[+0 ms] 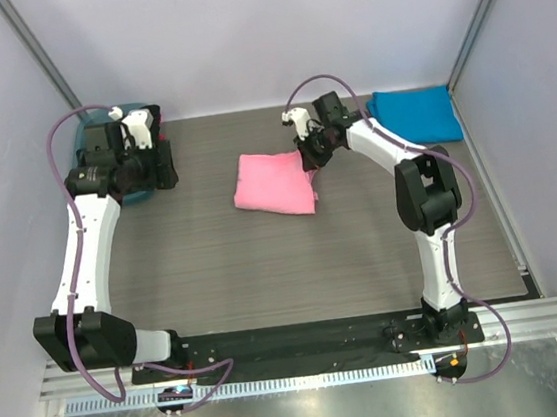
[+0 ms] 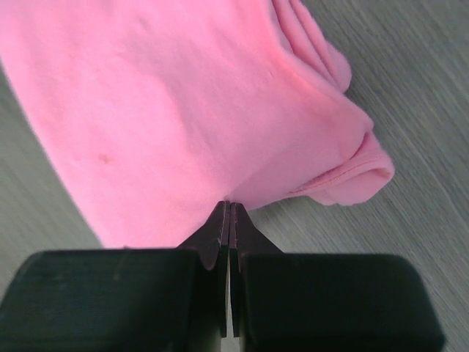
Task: Fold and stack the t-shirts
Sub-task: Move the tshirt to the center of the board
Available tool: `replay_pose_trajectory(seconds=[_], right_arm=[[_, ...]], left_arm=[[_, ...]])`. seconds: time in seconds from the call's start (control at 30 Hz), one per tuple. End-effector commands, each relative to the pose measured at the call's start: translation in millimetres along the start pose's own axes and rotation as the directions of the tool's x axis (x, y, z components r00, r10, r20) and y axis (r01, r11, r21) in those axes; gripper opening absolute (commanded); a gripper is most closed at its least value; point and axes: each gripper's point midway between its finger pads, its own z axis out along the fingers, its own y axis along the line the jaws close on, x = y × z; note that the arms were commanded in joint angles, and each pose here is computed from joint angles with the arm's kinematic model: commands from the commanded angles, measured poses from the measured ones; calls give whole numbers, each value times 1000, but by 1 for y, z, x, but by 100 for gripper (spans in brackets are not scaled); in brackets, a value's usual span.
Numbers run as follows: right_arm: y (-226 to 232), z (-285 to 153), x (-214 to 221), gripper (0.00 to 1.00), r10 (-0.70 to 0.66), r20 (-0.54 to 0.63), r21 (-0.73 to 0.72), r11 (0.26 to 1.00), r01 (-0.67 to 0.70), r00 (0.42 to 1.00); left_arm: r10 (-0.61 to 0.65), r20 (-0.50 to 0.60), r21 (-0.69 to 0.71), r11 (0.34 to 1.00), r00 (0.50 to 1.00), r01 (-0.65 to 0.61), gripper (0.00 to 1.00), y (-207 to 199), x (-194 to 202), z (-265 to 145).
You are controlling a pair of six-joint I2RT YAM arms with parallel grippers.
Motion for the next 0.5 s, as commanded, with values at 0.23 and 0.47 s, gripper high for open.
replay_pose_trajectory(seconds=[0.23, 0.47], right_arm=[[61, -215, -183, 1, -331, 444, 201, 942, 267, 833], [84, -312, -254, 1, -409, 615, 337, 909, 244, 675]], left_arm=[[47, 114, -17, 999, 992, -45, 75, 2, -29, -21], [71, 175, -24, 997, 982, -67, 75, 2, -55, -29]])
